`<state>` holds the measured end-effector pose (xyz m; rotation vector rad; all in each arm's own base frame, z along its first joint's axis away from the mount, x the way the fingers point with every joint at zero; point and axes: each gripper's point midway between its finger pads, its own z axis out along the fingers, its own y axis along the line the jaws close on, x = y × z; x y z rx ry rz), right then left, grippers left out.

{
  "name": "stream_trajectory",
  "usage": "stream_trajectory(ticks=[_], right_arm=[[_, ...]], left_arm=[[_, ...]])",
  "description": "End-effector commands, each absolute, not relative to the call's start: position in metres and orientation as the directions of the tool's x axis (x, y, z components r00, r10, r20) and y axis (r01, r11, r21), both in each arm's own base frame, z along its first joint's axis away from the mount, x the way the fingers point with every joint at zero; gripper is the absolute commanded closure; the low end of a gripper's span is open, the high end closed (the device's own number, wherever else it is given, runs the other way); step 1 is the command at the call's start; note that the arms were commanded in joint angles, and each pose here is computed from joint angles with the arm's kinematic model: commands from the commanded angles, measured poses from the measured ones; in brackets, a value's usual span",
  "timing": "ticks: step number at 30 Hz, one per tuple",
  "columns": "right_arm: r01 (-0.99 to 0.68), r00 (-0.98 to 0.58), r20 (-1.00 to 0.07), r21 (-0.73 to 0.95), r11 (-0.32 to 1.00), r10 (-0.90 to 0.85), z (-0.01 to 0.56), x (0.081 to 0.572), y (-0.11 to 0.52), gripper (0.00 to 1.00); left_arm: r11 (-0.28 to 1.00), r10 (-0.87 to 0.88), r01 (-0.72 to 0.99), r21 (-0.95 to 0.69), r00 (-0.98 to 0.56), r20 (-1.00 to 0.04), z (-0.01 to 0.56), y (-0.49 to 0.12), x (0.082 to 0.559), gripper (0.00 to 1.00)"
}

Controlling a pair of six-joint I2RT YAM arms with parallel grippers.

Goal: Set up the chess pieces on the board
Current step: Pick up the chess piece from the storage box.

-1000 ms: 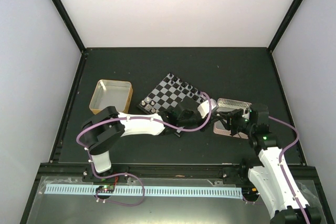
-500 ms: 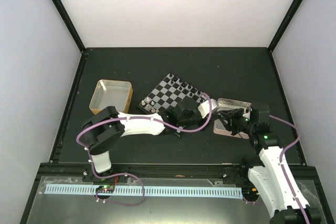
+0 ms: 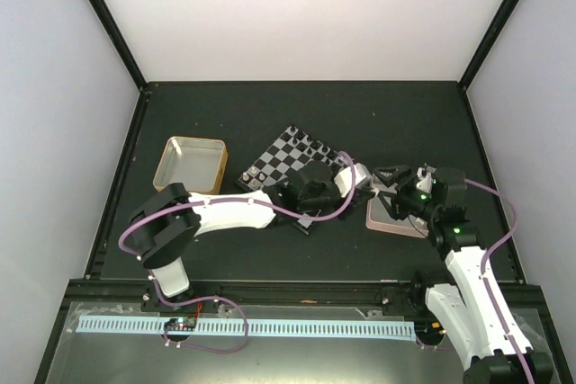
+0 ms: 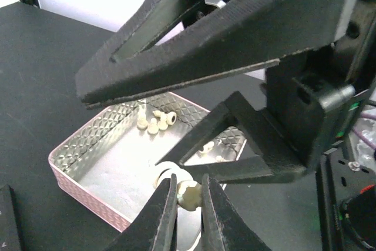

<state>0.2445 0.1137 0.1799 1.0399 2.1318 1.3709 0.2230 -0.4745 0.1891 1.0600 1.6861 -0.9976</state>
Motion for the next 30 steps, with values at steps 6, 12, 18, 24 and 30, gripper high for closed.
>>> stream_trajectory(ticks=[6, 12, 18, 24, 30], right_arm=[[-0.149, -0.66, -0.27, 0.962, 0.23, 0.701, 0.272, 0.254, 0.126, 0.14], [-0.401, -0.691, -0.387, 0.908, 0.122, 0.611, 0.334, 0.24, 0.145, 0.13], [-0.514, -0.701, -0.42, 0.858, 0.0, 0.576, 0.38, 0.23, 0.158, 0.15], [-0.567, -0.734, -0.411, 0.809, -0.154, 0.541, 0.411, 0.222, 0.177, 0.24], [-0.608, -0.728, -0.432, 0.766, -0.209, 0.533, 0.428, 0.214, 0.188, 0.3]], left_arm=[[0.239, 0.114, 0.906, -0.349, -0.383, -0.917, 0.277, -0.43, 0.223, 0.98], [0.166, -0.021, 0.867, -0.47, -0.474, -0.88, 0.342, -0.404, 0.223, 0.98], [0.061, -0.177, 0.838, -0.543, -0.526, -0.832, 0.403, -0.379, 0.218, 0.98], [0.0, -0.283, 0.814, -0.581, -0.557, -0.781, 0.435, -0.357, 0.221, 0.99], [-0.066, -0.34, 0.783, -0.619, -0.601, -0.724, 0.449, -0.345, 0.222, 0.99]])
